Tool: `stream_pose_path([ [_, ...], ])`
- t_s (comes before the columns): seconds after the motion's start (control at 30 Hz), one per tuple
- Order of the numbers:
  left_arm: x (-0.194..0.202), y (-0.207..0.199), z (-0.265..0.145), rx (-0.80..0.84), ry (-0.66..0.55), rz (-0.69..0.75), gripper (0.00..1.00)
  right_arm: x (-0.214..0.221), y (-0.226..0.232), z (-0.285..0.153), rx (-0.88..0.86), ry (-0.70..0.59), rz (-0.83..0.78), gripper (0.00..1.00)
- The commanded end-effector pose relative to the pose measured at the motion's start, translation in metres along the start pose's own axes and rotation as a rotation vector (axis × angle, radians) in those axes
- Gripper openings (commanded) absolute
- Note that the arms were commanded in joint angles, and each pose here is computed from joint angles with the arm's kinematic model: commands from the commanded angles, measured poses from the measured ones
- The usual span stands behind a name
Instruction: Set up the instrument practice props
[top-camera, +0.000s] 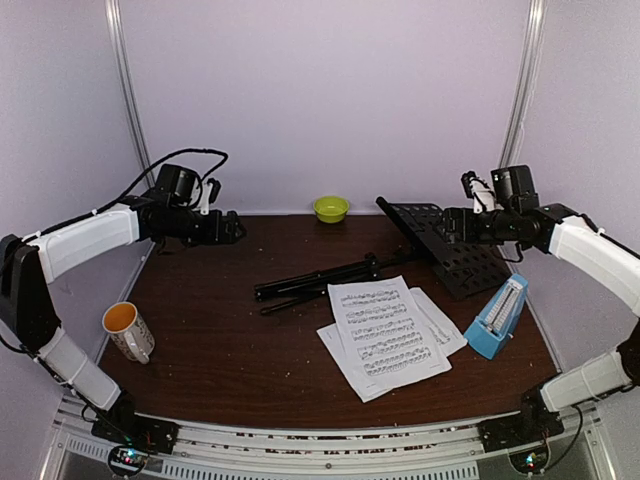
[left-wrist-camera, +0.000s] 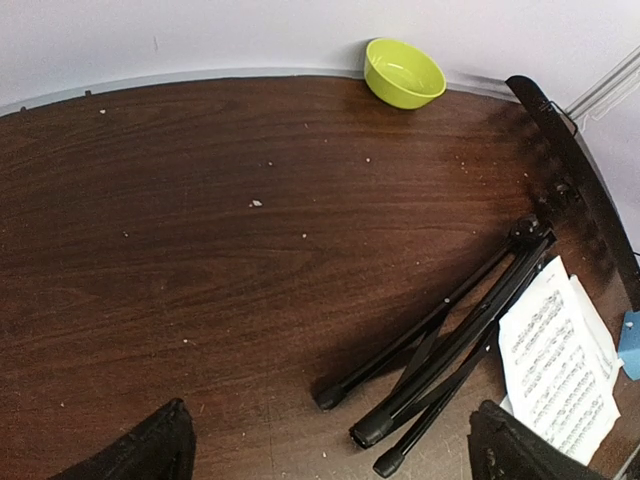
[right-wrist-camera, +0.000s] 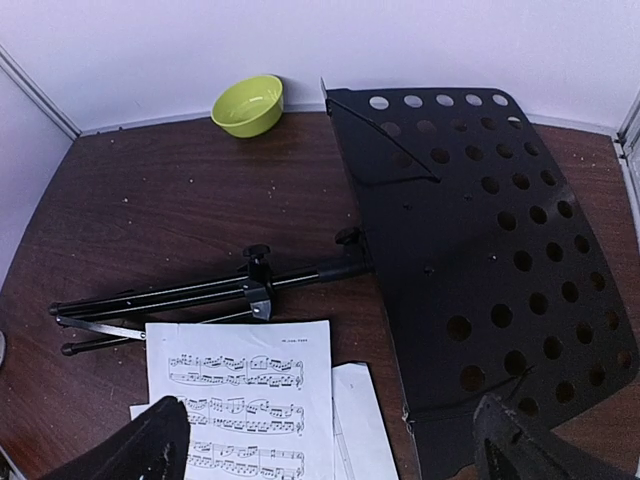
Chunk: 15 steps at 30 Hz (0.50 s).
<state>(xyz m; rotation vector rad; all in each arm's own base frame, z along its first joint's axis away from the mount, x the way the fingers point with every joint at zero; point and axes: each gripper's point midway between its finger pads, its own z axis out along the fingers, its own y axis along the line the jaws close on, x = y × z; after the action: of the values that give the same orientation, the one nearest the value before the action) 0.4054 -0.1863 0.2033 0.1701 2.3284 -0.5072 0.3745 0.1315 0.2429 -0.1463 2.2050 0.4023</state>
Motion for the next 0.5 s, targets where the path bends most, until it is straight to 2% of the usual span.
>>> stream_pose_path([
  [0.0,-0.027,-0.013,-0.005,0.033,-0.081,0.019,0.98,-0.003,0.0,0.018,0.025,0.091,-0.002,1.0],
  [0.47,-0.022,-0.023,-0.002,0.088,-0.07,0.051,0.98,0.012,-0.008,0.084,0.003,0.343,0.012,0.98],
])
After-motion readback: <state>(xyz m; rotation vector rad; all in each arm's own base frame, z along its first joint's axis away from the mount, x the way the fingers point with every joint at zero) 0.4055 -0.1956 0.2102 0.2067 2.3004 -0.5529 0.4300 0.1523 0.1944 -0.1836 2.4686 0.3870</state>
